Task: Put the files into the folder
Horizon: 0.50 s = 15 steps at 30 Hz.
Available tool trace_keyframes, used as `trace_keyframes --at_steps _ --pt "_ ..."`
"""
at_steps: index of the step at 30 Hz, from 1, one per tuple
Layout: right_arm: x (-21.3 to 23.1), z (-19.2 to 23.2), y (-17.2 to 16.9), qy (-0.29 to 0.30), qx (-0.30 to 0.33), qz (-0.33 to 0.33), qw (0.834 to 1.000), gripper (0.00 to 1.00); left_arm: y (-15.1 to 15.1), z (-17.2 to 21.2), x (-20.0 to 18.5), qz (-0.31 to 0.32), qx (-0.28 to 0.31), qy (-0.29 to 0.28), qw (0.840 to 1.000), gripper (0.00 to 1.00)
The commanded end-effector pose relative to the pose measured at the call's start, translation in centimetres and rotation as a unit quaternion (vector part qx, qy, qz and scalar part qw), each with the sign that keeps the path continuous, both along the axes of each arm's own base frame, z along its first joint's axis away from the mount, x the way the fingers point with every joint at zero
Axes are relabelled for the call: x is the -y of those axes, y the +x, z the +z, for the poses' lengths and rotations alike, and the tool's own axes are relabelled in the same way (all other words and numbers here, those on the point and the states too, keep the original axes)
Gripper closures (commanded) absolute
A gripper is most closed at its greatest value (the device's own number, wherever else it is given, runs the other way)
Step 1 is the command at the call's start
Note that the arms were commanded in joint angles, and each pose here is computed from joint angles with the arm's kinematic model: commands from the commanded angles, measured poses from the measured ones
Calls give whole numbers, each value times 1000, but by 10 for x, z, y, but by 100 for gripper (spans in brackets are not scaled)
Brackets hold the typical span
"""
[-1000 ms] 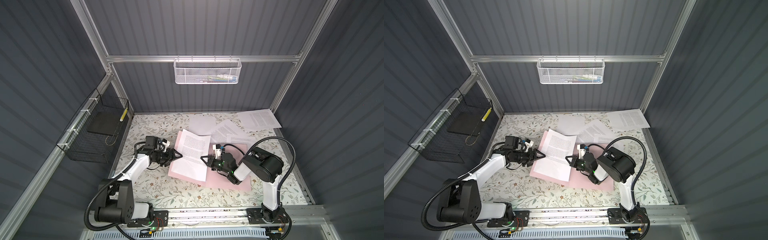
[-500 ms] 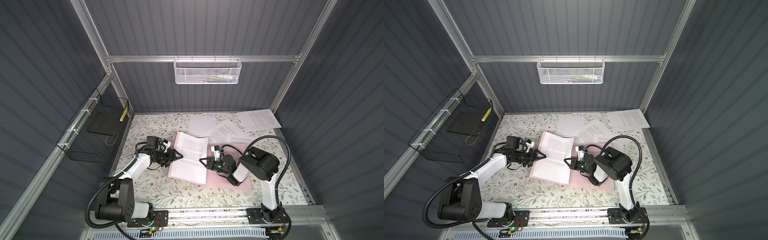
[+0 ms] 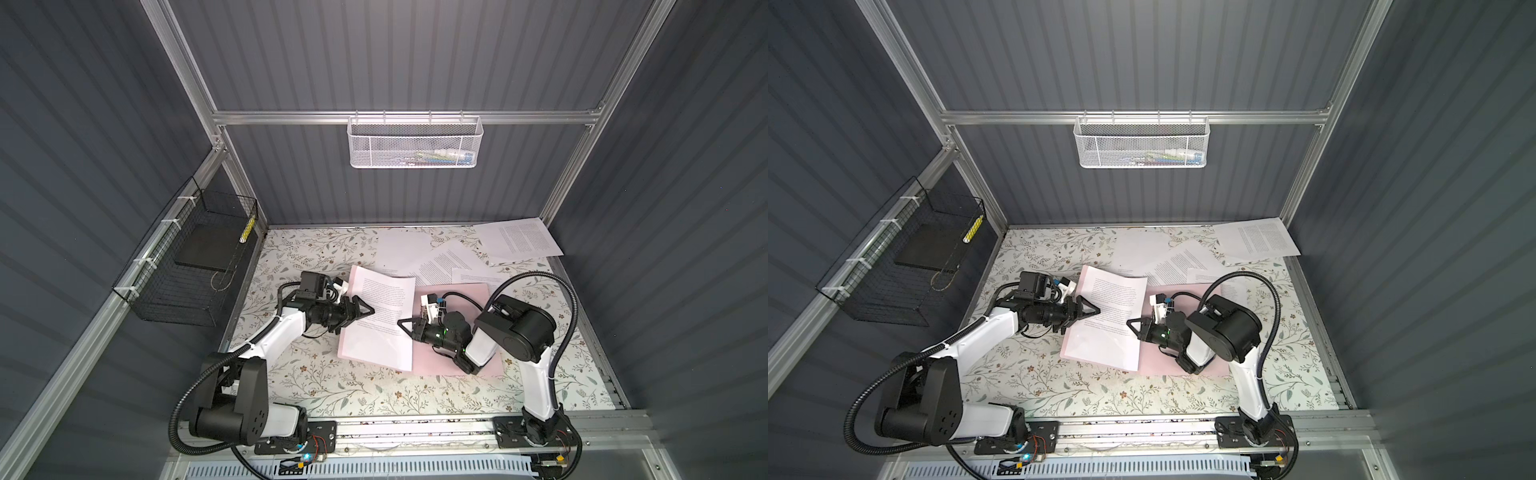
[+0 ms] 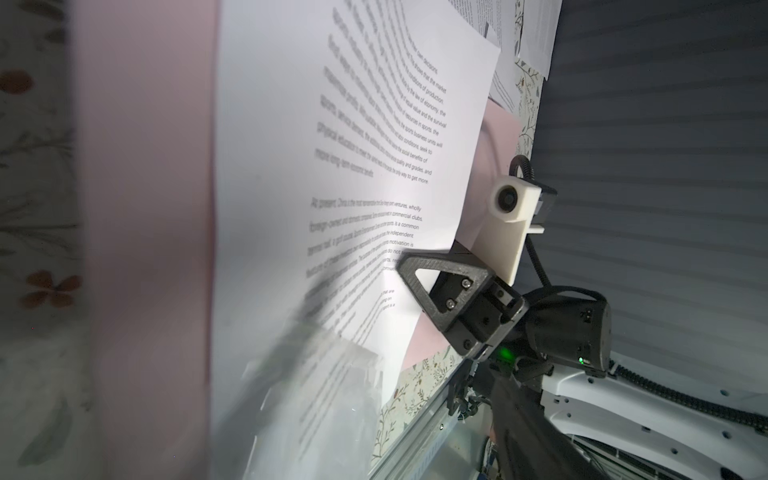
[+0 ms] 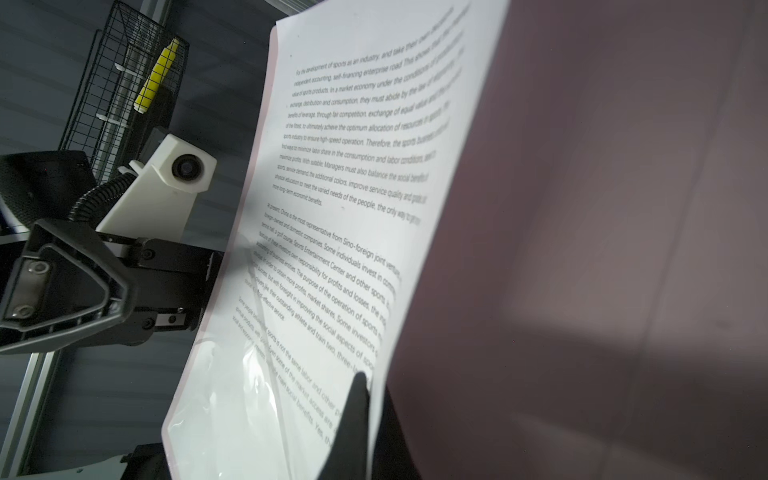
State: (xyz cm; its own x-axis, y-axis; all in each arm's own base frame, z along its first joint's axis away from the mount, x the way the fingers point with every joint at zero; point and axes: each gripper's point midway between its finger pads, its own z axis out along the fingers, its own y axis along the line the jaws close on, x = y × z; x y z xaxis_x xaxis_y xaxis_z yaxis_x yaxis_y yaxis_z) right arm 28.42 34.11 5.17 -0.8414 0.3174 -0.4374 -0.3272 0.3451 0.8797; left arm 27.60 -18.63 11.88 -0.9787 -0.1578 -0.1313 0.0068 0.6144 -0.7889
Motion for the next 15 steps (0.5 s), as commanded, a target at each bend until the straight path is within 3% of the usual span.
trace_keyframes --at_steps 1,15 --pt "-3 4 0 10 3 -1 1000 100 -2 -5 8 -2 -7 -13 1000 14" --pt "-15 9 -1 20 6 12 1000 100 -1 -5 15 -6 -2 -20 1000 7"
